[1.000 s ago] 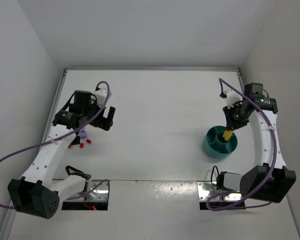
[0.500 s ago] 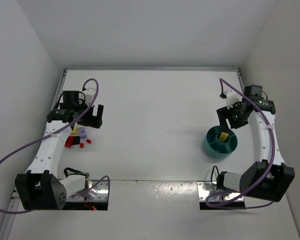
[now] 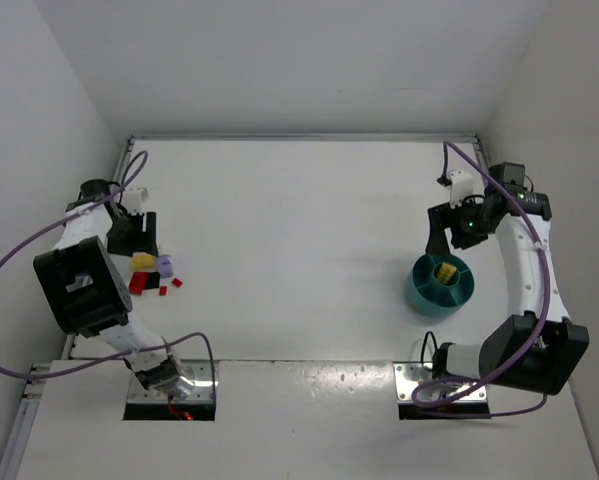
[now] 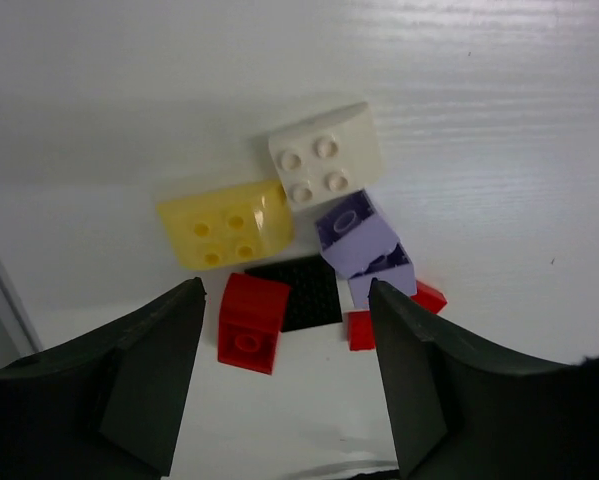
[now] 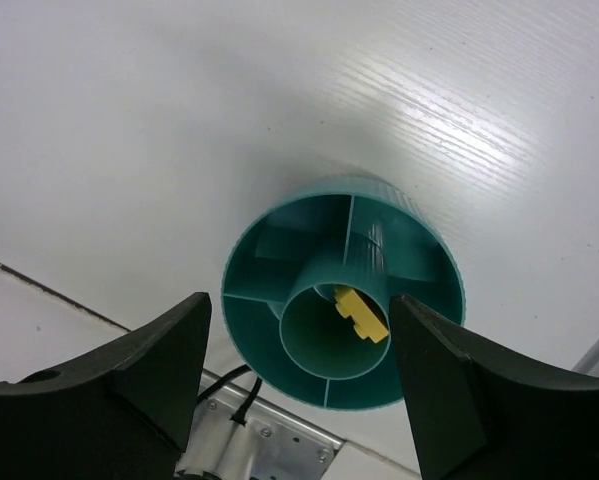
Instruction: Sort the legos into containers by color
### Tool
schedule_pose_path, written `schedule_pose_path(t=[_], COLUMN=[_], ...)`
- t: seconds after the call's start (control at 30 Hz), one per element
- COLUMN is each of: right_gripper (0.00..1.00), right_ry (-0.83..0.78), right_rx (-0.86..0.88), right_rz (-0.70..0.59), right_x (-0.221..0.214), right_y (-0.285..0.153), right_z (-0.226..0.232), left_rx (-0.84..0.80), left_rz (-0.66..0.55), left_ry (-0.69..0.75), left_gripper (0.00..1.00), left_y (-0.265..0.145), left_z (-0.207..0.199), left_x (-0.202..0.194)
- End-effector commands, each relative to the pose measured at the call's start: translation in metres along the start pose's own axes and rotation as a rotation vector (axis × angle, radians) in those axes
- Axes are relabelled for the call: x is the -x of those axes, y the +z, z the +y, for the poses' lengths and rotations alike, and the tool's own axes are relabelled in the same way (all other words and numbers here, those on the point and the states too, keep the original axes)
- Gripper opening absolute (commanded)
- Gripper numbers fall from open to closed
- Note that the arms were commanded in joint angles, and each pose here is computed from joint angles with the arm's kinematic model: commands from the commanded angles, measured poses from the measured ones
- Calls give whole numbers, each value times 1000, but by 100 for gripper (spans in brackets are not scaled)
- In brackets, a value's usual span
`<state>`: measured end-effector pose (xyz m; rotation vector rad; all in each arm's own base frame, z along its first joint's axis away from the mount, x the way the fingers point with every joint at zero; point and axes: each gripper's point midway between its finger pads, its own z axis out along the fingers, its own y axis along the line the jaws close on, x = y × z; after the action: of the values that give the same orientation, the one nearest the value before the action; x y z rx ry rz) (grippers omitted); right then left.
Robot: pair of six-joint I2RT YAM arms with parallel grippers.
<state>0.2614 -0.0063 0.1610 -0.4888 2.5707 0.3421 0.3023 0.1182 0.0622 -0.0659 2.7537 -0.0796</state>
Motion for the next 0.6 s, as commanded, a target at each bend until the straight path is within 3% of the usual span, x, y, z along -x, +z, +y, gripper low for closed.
schedule_pose_path(t=[0.0, 0.17, 0.33, 0.57], right_gripper=[72, 72, 72, 72], right_ry=[7, 21, 30, 47], right_rx=[45, 67, 76, 91], right_rz=[-37, -17, -1, 8], right_x=[10, 8, 8, 10], right_y=[2, 4, 5, 4], right_z=[8, 10, 10, 11], left_rx=[-8, 19, -62, -78], left_rz=[-115, -116, -9, 20], left_ry=[156, 302, 399, 428], left_gripper=[73, 75, 75, 75], left_y=[-13, -16, -2, 6], left_z=[7, 31, 37, 53], left_x=[43, 68, 52, 34])
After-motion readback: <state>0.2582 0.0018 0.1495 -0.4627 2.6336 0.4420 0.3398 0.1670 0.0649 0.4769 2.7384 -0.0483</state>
